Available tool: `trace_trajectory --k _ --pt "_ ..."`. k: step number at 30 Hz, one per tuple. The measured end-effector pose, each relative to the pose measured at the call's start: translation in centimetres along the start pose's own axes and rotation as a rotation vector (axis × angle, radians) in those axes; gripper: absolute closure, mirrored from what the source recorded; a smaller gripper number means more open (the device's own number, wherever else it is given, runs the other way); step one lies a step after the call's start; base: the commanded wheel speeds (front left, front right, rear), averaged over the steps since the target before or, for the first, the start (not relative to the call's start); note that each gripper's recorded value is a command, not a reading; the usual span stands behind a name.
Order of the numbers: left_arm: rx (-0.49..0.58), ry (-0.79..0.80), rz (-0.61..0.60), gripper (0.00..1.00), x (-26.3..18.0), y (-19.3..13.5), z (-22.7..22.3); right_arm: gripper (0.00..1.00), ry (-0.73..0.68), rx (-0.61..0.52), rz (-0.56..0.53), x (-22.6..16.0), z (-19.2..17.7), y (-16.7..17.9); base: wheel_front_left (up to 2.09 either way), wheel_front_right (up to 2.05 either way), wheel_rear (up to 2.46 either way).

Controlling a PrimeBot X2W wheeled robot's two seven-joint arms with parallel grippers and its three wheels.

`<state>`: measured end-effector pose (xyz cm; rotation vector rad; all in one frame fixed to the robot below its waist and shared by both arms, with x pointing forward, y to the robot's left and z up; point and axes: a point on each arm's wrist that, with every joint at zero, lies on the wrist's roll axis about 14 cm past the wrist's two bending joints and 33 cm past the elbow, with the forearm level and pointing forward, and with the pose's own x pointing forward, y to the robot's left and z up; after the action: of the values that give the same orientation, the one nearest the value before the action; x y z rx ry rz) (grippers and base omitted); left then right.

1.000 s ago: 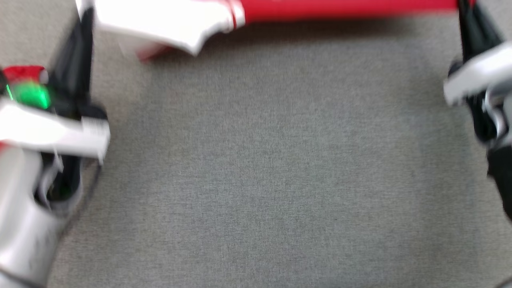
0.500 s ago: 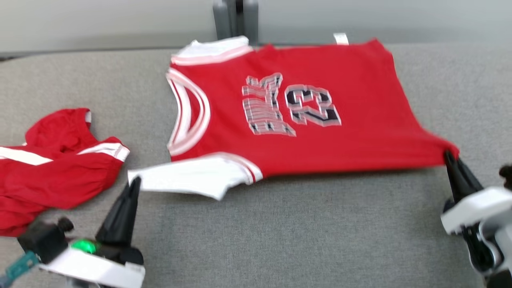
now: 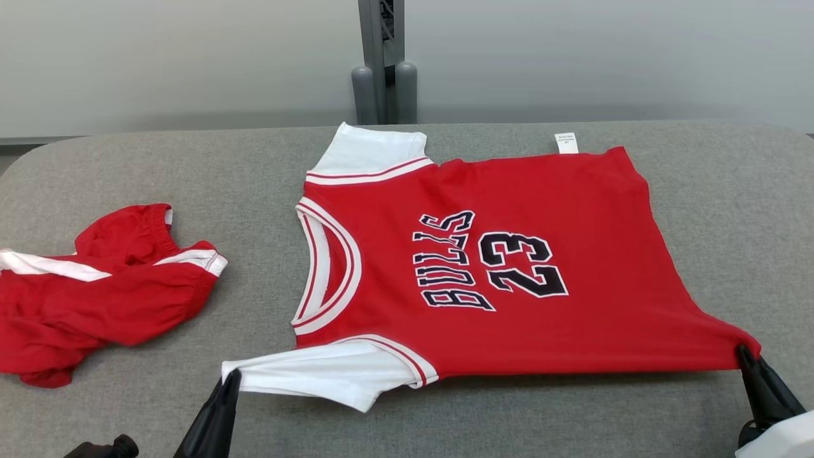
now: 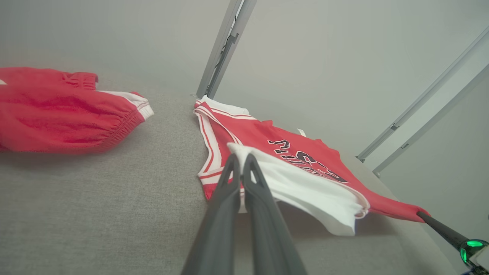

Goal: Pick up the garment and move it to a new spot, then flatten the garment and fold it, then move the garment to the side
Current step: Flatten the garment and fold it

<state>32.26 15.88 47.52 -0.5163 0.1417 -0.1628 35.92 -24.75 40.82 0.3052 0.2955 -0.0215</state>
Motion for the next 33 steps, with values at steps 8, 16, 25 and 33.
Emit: trace_trajectory --k 8,16,25,33 --pt "-0.084 -0.041 -0.079 1.00 1.5 -2.7 1.3 1.00 -0.003 0.042 0.004 -0.4 1.4 1.2 0.00 0.00 0.00" --pt "-0.106 -0.043 -0.136 1.00 5.0 -4.2 1.6 1.00 0.062 0.049 -0.023 2.2 1.6 1.9 0.00 0.00 0.00" --pt "-0.074 -0.001 -0.145 1.00 8.9 -3.5 0.2 1.00 0.121 0.018 -0.053 6.9 1.7 2.3 0.00 0.00 0.00" --pt "-0.011 0.044 -0.121 1.00 12.1 -2.0 -1.2 1.00 0.168 -0.005 -0.066 9.7 0.5 2.5 0.00 0.00 0.00"
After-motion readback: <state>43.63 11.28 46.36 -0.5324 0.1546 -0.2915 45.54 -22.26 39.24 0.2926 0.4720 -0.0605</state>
